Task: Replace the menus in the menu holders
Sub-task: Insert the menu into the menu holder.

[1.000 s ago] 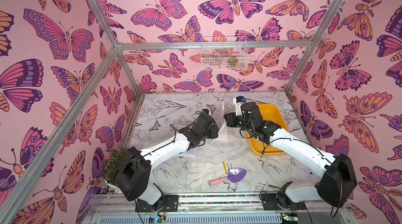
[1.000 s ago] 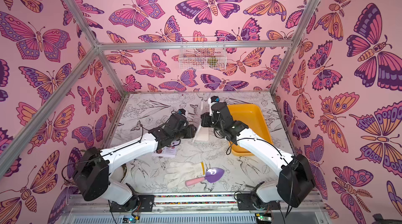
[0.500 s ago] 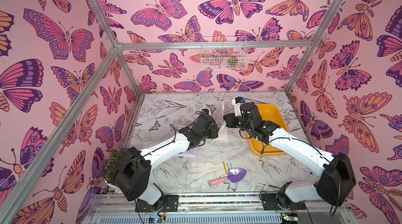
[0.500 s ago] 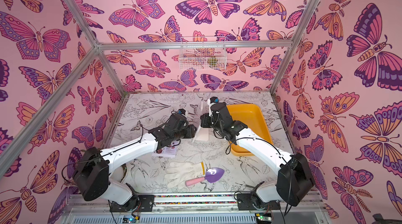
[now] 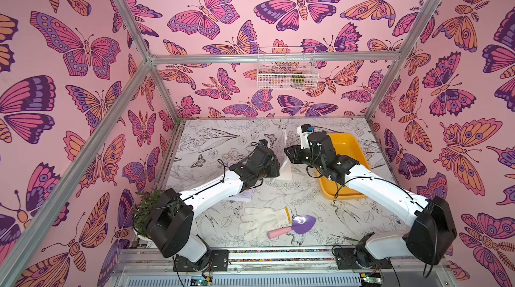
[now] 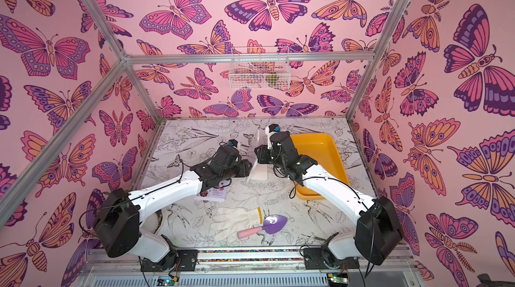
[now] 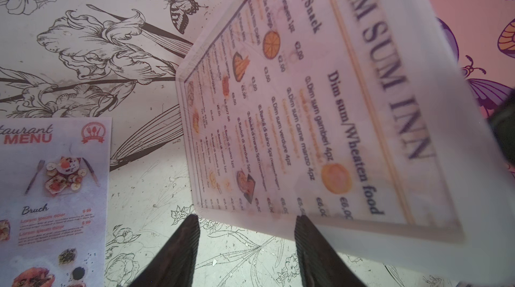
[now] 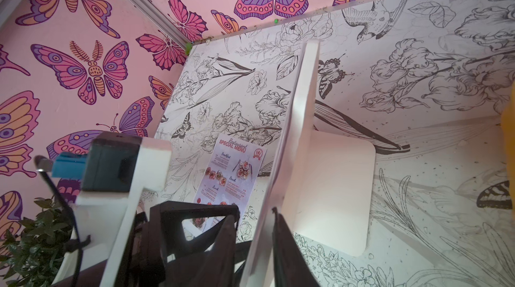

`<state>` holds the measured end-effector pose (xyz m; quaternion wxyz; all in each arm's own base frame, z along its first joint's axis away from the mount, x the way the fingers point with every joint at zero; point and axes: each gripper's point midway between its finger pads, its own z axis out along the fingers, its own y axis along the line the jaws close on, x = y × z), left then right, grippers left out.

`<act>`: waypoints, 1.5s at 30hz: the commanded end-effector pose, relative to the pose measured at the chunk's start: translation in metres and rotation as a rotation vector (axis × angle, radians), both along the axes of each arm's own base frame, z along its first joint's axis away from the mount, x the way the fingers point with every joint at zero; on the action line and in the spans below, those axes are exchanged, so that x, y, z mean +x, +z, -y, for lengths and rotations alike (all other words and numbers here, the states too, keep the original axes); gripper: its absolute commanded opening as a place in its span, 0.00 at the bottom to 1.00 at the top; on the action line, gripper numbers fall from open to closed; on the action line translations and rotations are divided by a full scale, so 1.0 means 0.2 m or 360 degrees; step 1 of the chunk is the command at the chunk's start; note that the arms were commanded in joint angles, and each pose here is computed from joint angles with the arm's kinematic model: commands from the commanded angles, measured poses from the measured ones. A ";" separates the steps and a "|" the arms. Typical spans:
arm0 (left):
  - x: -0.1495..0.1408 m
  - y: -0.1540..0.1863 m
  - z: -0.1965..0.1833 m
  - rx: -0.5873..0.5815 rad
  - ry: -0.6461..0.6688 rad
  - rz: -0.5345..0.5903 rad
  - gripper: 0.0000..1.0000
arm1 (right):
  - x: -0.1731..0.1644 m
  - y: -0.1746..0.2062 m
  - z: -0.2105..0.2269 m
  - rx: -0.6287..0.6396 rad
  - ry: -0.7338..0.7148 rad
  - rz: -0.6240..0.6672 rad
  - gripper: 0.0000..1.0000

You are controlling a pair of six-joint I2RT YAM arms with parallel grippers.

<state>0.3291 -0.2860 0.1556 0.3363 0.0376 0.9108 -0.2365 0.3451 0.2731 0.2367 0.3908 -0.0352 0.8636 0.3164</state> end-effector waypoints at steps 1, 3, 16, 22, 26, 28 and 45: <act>0.01 0.03 0.01 0.0025 -0.0012 0.0024 0.58 | -0.02 0.02 0.05 -0.0036 -0.0024 0.0019 0.26; 0.01 0.03 0.01 0.0024 -0.0012 0.0025 0.58 | -0.02 0.00 0.06 -0.0043 -0.0037 0.0014 0.25; 0.01 0.03 0.01 0.0027 -0.0014 0.0025 0.58 | -0.02 -0.09 0.03 -0.0027 0.0008 -0.0066 0.15; 0.02 0.02 0.02 0.0028 -0.0020 0.0024 0.58 | -0.03 -0.05 0.04 -0.0017 0.0007 -0.0032 0.16; 0.01 0.02 0.03 0.0024 -0.0026 0.0012 0.58 | -0.04 -0.04 0.04 -0.0008 0.0021 -0.0027 0.16; 0.01 0.01 0.03 0.0025 -0.0024 0.0009 0.58 | -0.04 -0.05 0.03 -0.0007 0.0025 -0.0036 0.16; 0.01 0.02 0.01 0.0024 -0.0011 0.0016 0.58 | -0.04 0.01 0.04 0.0064 0.0003 0.0018 0.20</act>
